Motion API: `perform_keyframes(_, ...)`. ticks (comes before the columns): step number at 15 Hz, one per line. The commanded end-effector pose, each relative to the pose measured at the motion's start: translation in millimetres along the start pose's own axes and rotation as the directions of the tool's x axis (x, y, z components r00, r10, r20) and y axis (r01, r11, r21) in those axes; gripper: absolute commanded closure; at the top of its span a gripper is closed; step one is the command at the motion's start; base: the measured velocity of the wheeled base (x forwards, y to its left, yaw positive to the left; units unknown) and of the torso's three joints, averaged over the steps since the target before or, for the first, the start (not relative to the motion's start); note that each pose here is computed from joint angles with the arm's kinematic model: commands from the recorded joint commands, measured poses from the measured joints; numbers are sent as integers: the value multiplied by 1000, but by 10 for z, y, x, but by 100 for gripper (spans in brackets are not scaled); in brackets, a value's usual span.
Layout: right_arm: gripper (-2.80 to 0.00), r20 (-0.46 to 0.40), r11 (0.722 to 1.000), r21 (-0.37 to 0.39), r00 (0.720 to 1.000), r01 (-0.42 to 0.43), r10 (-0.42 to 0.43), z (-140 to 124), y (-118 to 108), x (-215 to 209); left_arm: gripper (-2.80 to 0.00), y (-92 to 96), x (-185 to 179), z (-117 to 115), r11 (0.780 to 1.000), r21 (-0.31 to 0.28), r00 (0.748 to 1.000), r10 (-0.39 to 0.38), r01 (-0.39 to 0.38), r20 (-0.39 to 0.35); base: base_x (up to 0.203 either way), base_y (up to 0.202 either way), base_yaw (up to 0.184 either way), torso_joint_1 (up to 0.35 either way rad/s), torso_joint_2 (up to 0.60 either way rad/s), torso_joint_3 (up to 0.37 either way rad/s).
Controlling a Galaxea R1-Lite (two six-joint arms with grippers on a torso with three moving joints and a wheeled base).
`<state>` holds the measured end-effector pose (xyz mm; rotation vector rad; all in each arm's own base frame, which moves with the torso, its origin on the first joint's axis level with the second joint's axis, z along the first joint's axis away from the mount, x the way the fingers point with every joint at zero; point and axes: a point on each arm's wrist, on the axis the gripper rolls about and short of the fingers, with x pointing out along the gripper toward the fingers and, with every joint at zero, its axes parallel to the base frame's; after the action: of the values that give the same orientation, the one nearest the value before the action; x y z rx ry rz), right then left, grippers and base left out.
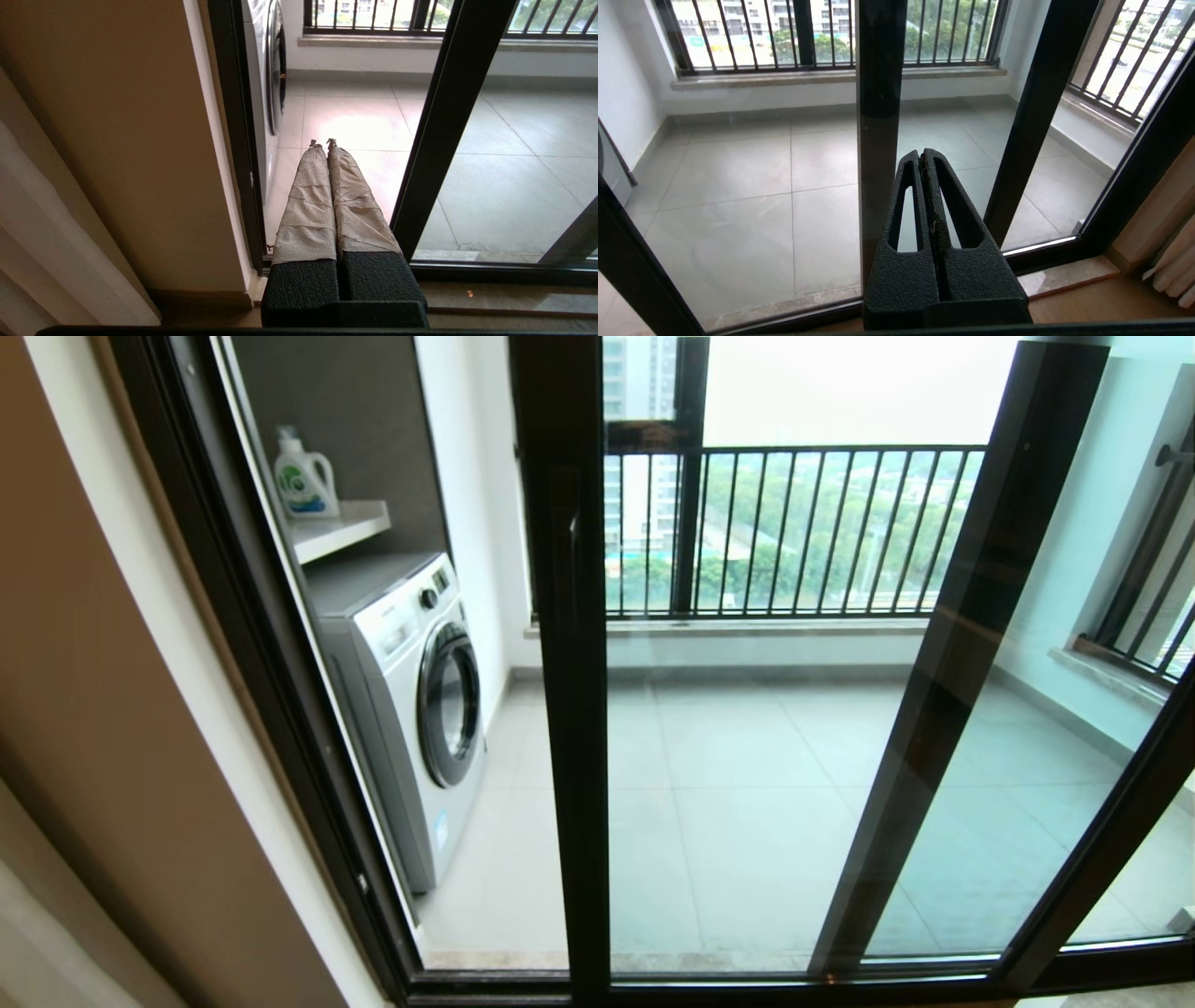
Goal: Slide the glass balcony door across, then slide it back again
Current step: Close the slid door
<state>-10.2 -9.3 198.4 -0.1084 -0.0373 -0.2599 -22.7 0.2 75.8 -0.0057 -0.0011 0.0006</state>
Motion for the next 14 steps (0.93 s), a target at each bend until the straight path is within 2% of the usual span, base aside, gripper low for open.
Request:
perform_keyframes(1,0,73,999,34,996,38,-41,24,-61,-170,0,0,0,0,1000,0,1000,1,-1,0,0,0,0,0,0,0)
perform_keyframes(2,0,58,997,29,996,73,-74,22,-51,-171,0,0,0,0,1000,0,1000,1,-1,0,0,0,0,0,0,0)
perform_keyframes(4,0,51,976,36,975,213,-215,66,-24,-208,0,0,0,0,1000,0,1000,1,-1,0,0,0,0,0,0,0)
perform_keyframes(5,0,92,966,76,963,248,-254,188,-37,-264,0,0,1,1,1000,0,1000,1,-1,-1,0,0,0,0,0,0)
perform_keyframes(6,0,129,960,147,958,238,-257,289,-54,-314,0,0,0,0,1000,0,1000,1,-1,0,0,0,0,0,0,0)
perform_keyframes(7,0,150,965,186,965,187,-216,324,-50,-328,0,0,1,1,1000,0,1000,1,-1,-1,0,0,0,0,0,0)
perform_keyframes(9,0,206,976,208,972,68,-112,372,-32,-336,0,0,1,1,1000,0,1000,1,-1,-1,0,0,0,0,0,0)
perform_keyframes(10,0,238,979,205,969,23,-73,380,-22,-327,0,0,0,0,1000,0,1000,1,-1,0,0,0,0,0,0,0)
perform_keyframes(14,0,252,984,149,966,-99,59,309,22,-280,0,0,0,0,1000,0,1000,1,-1,0,0,0,0,0,0,0)
